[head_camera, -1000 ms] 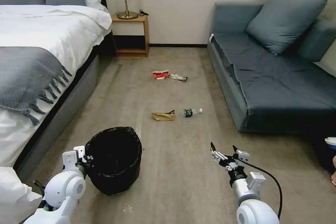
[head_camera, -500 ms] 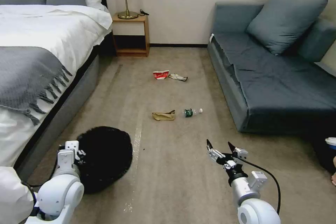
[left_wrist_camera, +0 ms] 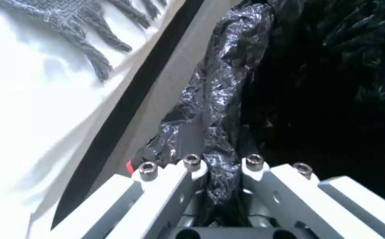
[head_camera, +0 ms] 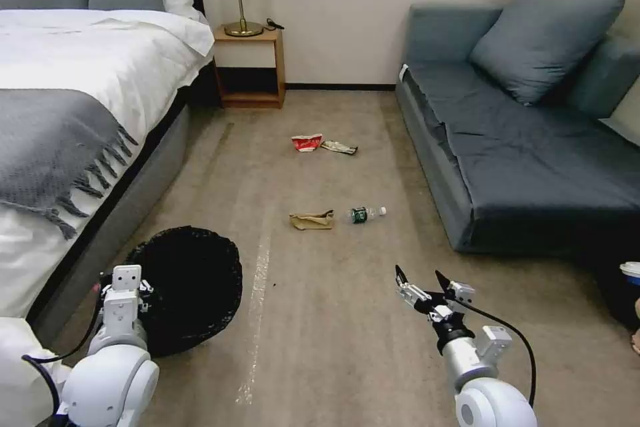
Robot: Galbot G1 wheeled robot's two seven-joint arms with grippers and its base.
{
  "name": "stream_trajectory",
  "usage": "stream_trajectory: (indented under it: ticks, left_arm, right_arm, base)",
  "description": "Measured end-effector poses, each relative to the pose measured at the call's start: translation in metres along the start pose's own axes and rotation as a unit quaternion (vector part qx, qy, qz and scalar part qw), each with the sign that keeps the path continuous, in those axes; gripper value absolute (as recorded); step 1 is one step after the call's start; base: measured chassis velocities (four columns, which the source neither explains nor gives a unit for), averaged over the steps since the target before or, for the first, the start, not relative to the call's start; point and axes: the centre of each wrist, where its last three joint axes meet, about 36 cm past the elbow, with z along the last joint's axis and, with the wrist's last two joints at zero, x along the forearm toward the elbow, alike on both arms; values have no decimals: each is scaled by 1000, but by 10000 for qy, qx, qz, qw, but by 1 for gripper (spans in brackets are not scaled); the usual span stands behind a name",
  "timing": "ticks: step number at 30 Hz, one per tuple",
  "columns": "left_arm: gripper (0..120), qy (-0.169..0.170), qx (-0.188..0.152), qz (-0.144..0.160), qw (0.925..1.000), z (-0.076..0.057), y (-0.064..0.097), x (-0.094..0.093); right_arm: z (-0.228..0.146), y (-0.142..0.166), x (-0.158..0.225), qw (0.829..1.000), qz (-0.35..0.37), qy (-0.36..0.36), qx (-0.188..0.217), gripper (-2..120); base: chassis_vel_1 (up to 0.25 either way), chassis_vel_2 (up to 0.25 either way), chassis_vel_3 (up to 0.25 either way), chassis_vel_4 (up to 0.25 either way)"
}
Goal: Pick up the trash bin, then pick up the garbage on the floor and place it into the trash bin.
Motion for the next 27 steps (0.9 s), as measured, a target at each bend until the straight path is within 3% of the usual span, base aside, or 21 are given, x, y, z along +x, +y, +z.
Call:
stream_trajectory:
  ticks: [13, 27]
  left_arm:
    - [0, -186, 12, 0, 9998, -9, -4, 9]
    - [0, -139, 36, 50, 9999, -2, -10, 11]
  right_arm:
    - [6, -3, -3, 10000, -61, -40, -4, 100]
    - [12, 0, -5, 9999, -85, -37, -63, 100]
  base:
    - [0, 0, 0, 0]
    - [-59, 57, 60, -56]
